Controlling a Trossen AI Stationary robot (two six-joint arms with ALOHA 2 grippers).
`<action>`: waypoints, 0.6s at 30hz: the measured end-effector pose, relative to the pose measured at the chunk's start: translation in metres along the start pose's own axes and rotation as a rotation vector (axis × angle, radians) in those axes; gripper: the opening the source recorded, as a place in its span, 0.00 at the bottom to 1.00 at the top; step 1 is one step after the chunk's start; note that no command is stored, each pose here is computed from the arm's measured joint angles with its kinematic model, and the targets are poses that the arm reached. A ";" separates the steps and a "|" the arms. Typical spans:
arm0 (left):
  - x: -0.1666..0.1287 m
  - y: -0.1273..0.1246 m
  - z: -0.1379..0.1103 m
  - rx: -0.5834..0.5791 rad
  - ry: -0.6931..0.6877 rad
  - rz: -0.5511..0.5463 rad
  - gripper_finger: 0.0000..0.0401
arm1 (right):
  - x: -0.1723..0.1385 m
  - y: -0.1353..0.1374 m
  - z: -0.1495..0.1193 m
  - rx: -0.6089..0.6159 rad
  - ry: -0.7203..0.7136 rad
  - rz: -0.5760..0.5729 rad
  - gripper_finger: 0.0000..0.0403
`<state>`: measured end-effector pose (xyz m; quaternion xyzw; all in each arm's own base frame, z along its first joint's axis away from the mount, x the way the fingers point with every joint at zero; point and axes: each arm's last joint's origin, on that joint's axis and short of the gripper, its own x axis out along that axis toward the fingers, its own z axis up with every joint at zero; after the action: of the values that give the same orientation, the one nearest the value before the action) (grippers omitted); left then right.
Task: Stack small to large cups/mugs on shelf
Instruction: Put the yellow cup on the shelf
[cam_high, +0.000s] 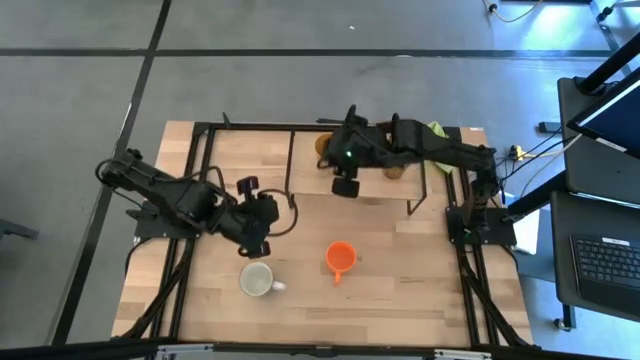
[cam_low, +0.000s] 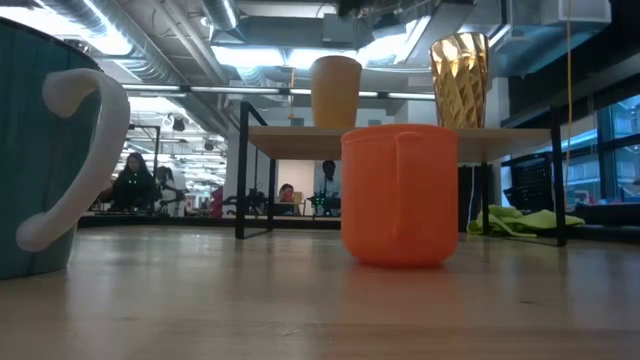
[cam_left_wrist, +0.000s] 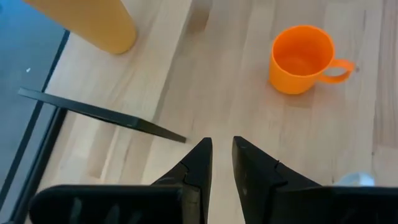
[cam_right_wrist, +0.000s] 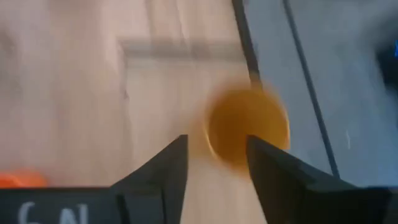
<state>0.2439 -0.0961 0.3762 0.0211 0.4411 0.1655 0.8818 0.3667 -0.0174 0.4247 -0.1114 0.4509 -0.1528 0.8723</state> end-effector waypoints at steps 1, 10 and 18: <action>0.001 -0.002 -0.003 0.001 -0.006 0.002 0.14 | 0.004 -0.004 -0.006 0.020 0.060 0.000 0.40; 0.012 -0.006 -0.015 0.024 -0.030 0.069 0.14 | 0.017 -0.006 -0.011 0.002 0.120 -0.013 0.40; 0.022 -0.008 -0.021 0.031 -0.041 0.127 0.14 | 0.034 0.001 -0.010 -0.038 0.160 0.055 0.40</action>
<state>0.2419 -0.0988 0.3455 0.0662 0.4233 0.2139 0.8779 0.3770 -0.0295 0.3931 -0.1029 0.5247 -0.1288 0.8351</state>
